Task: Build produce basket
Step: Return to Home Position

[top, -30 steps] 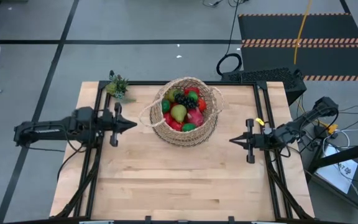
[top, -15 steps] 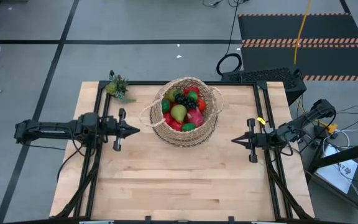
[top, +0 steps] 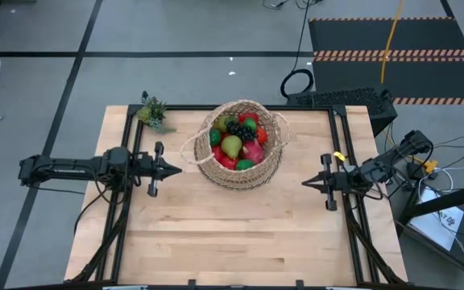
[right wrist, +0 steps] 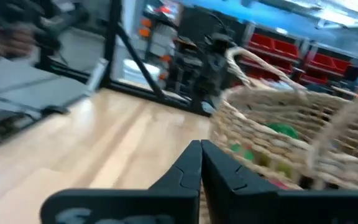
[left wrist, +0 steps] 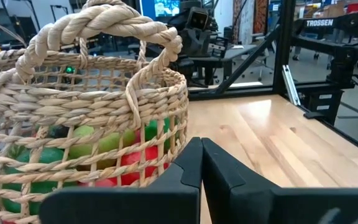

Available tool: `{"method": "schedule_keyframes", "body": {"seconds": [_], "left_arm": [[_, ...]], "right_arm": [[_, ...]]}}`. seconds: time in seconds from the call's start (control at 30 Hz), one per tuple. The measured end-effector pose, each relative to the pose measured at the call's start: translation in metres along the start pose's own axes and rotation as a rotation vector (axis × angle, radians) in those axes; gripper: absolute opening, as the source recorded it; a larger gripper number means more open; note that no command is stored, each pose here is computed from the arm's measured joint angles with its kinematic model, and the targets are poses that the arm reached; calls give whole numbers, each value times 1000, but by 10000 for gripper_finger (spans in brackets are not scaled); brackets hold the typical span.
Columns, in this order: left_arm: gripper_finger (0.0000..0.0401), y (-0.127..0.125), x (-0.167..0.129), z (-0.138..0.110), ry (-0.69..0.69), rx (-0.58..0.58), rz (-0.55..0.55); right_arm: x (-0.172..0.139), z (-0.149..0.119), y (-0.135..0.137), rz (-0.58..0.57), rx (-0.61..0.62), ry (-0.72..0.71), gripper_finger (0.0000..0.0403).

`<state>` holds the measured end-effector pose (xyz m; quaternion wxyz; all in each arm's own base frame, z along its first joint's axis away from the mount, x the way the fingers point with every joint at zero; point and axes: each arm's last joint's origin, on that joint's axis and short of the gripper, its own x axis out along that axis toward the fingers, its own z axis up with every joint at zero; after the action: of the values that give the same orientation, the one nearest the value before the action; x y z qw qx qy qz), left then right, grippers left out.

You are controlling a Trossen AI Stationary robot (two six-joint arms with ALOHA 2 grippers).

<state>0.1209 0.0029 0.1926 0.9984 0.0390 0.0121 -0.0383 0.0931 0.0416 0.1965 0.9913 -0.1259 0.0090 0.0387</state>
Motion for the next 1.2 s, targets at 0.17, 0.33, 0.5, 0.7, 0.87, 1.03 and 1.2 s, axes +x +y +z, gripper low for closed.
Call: {"method": "schedule_keyframes", "body": {"seconds": [0.17, 0.33, 0.5, 0.7, 0.87, 1.03, 1.2], "left_arm": [[12, 0, 0, 0, -3, 2, 1], [5, 0, 0, 2, -17, 7, 6], [9, 0, 0, 3, -28, 19, 9], [14, 1, 0, 3, -34, 24, 10], [3, 1, 0, 3, -34, 26, 13], [15, 1, 0, 5, -45, 28, 27], [6, 2, 0, 5, -53, 32, 42]], "right_arm": [[3, -11, 7, 67, 8, -83, 0], [3, -13, 7, 50, 24, -151, 0], [3, -14, 8, 65, 36, -150, 0], [-3, -12, 6, 113, -5, -205, 0], [-7, -12, 0, 73, -26, -233, 0], [-4, -10, -8, 63, -46, -275, 0], [-2, -13, -16, 23, -32, -261, 0]]}}
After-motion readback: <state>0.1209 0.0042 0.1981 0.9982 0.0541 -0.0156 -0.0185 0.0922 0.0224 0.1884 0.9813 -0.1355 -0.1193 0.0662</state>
